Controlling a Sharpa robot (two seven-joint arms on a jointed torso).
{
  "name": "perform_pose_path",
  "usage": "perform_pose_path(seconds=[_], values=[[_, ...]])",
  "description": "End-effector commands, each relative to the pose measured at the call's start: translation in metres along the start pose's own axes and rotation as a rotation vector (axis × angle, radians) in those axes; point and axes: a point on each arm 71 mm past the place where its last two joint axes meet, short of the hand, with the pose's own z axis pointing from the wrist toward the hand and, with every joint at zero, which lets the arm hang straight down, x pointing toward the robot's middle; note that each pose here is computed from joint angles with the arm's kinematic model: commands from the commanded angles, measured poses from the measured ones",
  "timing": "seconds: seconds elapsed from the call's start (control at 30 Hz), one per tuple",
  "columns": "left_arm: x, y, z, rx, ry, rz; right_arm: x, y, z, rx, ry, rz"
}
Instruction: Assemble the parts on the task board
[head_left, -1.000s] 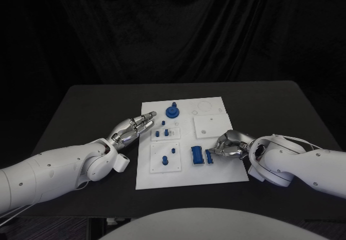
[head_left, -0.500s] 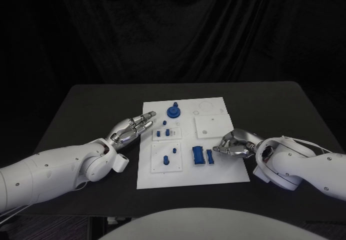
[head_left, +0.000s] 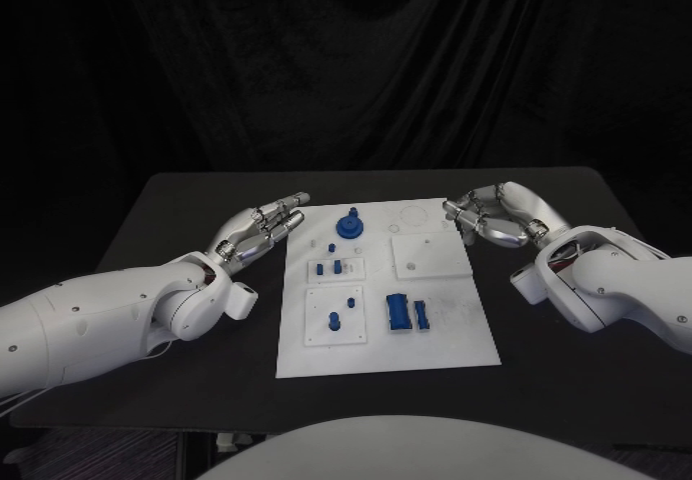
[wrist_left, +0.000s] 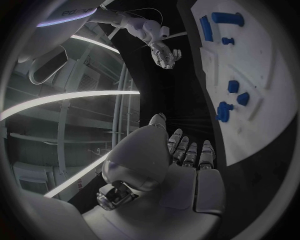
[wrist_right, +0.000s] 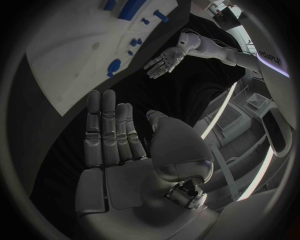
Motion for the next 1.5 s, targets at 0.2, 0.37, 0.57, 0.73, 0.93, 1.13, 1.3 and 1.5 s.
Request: perform_pose_path(seconds=[0.2, 0.37, 0.57, 0.73, 0.93, 1.13, 1.3, 1.5], values=[[0.0058, -0.0143, 0.0296, 0.214, -0.042, -0.009, 0.008, -0.015, 0.008, -0.175, 0.054, 0.356], [0.0126, -0.0078, 0.0330, 0.210, -0.038, -0.035, 0.014, -0.030, 0.006, -0.195, 0.062, 0.411], [0.0174, -0.0008, 0.0334, 0.198, -0.033, -0.052, 0.016, -0.040, 0.005, -0.203, 0.064, 0.436], [0.0183, 0.0020, 0.0337, 0.192, -0.033, -0.054, 0.019, -0.043, 0.004, -0.204, 0.072, 0.446], [0.0192, 0.0121, 0.0364, -0.003, -0.051, -0.033, 0.020, -0.042, 0.009, -0.136, 0.027, 0.408], [0.0225, 0.0009, 0.0420, -0.007, -0.148, -0.035, 0.026, -0.026, 0.023, -0.084, -0.089, 0.483], [0.0269, -0.0153, 0.0477, -0.024, -0.282, -0.046, 0.035, -0.007, 0.036, 0.012, -0.223, 0.591], [0.0314, -0.0335, 0.0512, -0.057, -0.425, -0.066, 0.042, 0.007, 0.044, 0.103, -0.308, 0.677]])
